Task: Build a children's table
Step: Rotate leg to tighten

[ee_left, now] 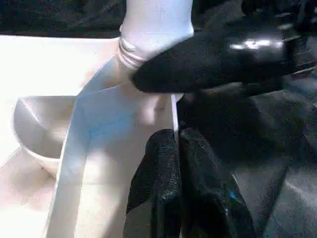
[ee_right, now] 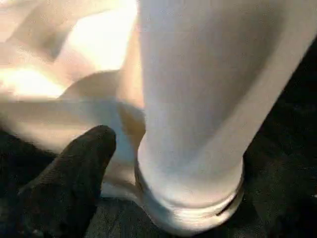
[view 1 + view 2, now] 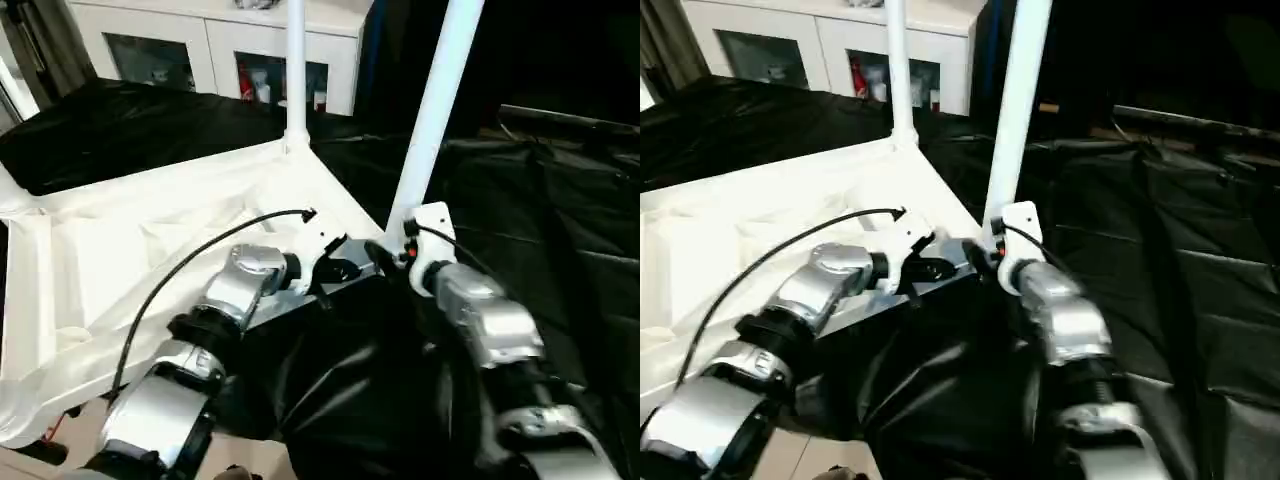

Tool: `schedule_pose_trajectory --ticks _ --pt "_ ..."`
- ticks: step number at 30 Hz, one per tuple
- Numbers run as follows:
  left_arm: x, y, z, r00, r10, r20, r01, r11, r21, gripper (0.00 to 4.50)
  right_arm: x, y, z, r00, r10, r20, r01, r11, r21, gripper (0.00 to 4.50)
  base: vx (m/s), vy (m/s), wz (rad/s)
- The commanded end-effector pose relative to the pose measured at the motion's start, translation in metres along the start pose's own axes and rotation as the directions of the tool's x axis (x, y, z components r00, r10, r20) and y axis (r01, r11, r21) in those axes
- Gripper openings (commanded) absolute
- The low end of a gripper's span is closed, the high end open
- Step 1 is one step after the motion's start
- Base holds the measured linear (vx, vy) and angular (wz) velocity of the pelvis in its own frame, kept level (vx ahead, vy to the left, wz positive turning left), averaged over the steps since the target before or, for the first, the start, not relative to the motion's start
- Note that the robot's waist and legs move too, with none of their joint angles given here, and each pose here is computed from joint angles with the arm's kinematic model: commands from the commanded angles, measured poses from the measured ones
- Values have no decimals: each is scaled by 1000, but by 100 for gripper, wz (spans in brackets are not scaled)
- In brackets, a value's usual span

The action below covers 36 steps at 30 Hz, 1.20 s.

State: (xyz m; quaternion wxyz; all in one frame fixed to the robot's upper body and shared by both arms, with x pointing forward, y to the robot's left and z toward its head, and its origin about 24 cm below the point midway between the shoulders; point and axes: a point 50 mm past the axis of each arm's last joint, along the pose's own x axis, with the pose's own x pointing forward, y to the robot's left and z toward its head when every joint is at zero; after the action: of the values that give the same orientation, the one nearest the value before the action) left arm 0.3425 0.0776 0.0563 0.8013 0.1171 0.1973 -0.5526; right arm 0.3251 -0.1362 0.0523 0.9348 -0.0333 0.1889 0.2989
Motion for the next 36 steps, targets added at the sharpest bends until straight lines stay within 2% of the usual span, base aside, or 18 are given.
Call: schedule_pose_trajectory --ticks 1,6,8,11,17,28,31,33,34,35,36 --pt "2 -11 18 989 -143 41 138 984 109 0 -1 22 -1 975 223 -18 -223 975 -20 442 0 0 0" --pt "-14 -15 11 961 -276 16 271 952 142 0 -26 11 0 937 344 -62 -348 935 -69 442 0 0 0" --pt "-17 -16 9 956 -294 7 290 947 141 0 -30 10 -1 928 366 -71 -371 926 -72 442 0 0 0" --pt "-23 -16 5 946 -324 -13 322 936 143 0 -38 7 -2 909 407 -95 -414 907 -73 407 0 0 0" --pt "-28 -16 2 941 -337 -24 337 932 134 0 -42 8 -3 893 438 -107 -446 893 -66 354 0 0 0" --pt "-27 -20 1 937 -349 -22 349 929 121 0 -38 23 -10 877 468 -110 -474 880 -37 274 0 0 0" --pt "-20 -19 5 951 -309 4 307 945 109 0 -32 24 -13 908 409 -95 -413 910 -30 266 0 0 0" --pt "-11 -14 11 975 -220 27 217 971 98 0 -20 22 -16 953 291 -85 -293 956 -13 263 0 0 0" --pt "-7 -12 13 984 -177 34 174 981 83 0 -14 20 -17 970 228 -81 -230 973 -11 263 0 0 0" --pt "3 -7 20 996 -77 53 74 996 54 0 0 15 -20 994 68 -81 -65 997 49 262 0 0 0" --pt "7 -6 23 997 -42 62 39 998 40 0 5 13 -20 997 -1 -81 8 997 78 262 0 0 0"
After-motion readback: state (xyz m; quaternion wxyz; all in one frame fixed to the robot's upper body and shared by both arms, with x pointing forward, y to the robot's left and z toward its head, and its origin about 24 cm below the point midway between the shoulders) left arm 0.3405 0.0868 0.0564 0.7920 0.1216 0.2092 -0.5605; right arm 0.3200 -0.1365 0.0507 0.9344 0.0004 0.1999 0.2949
